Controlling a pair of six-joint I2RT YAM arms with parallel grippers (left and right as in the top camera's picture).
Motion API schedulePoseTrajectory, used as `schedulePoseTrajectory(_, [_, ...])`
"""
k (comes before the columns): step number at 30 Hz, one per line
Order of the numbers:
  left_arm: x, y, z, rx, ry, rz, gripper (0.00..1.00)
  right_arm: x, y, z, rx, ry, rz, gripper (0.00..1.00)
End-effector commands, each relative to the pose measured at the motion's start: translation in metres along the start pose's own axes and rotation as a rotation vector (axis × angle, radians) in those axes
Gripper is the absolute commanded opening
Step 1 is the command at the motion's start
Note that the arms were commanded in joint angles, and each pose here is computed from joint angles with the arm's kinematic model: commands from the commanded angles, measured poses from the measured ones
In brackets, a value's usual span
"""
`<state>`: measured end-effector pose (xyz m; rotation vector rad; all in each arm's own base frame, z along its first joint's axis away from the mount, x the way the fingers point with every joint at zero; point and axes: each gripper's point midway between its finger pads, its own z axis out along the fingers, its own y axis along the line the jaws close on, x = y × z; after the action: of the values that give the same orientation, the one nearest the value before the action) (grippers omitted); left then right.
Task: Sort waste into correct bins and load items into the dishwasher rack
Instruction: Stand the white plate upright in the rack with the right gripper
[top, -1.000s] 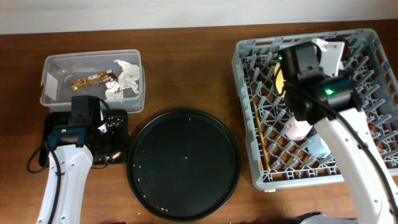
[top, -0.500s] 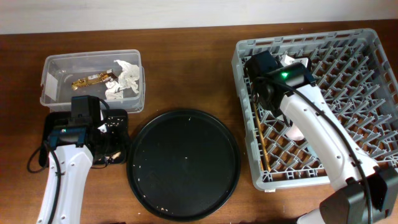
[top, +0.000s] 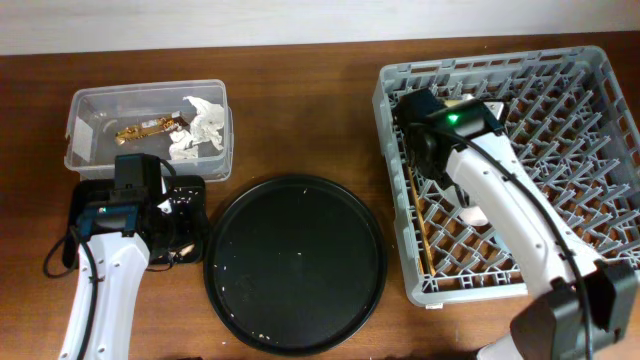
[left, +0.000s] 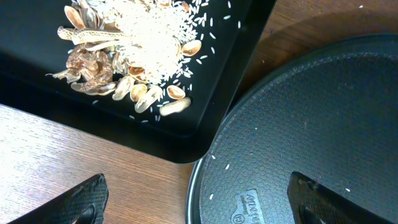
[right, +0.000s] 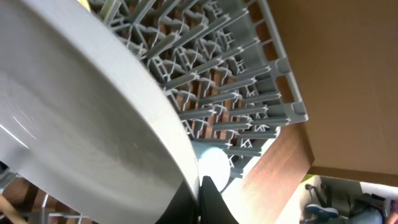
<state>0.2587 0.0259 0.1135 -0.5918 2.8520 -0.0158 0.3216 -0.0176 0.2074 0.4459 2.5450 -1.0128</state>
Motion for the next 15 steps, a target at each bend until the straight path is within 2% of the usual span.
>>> schedulePoseTrajectory(1, [-0.001,0.002,-0.003,-0.003,-0.013,-0.012,0.92,0.001,0.012,-0.003,-0.037,0.017,0.023,0.04])
schedulePoseTrajectory(3, [-0.001,0.002,-0.003,-0.003,-0.013,-0.012,0.92,0.012,0.033,-0.01,-0.135,0.067,0.017,0.05])
schedulePoseTrajectory(4, [-0.001,0.002,-0.003,-0.003,-0.013,-0.012,0.91,0.016,0.046,-0.014,-0.197,0.094,0.026,0.13])
schedulePoseTrajectory(5, [-0.001,0.002,-0.003,-0.003,-0.013,-0.012,0.91,0.014,0.054,-0.016,-0.236,0.096,0.043,0.55])
schedulePoseTrajectory(6, [0.0,0.002,-0.003,-0.003,-0.011,-0.011,0.92,0.012,0.053,-0.017,-0.241,0.09,0.045,0.67])
schedulePoseTrajectory(7, [0.0,0.003,-0.003,-0.005,-0.009,-0.011,0.92,0.01,0.05,-0.02,-0.249,0.081,0.042,0.68])
schedulePoseTrajectory(9, [0.001,0.003,-0.003,-0.006,-0.006,-0.011,0.91,0.006,0.033,-0.038,-0.308,0.049,0.094,0.82])
schedulePoseTrajectory(13, [0.001,0.003,-0.003,-0.005,-0.006,-0.011,0.91,0.015,0.022,-0.053,-0.599,0.114,-0.063,0.85])
schedulePoseTrajectory(15, [0.0,0.002,-0.003,-0.003,-0.01,-0.008,0.91,0.014,0.035,-0.061,-0.848,0.125,-0.187,0.89])
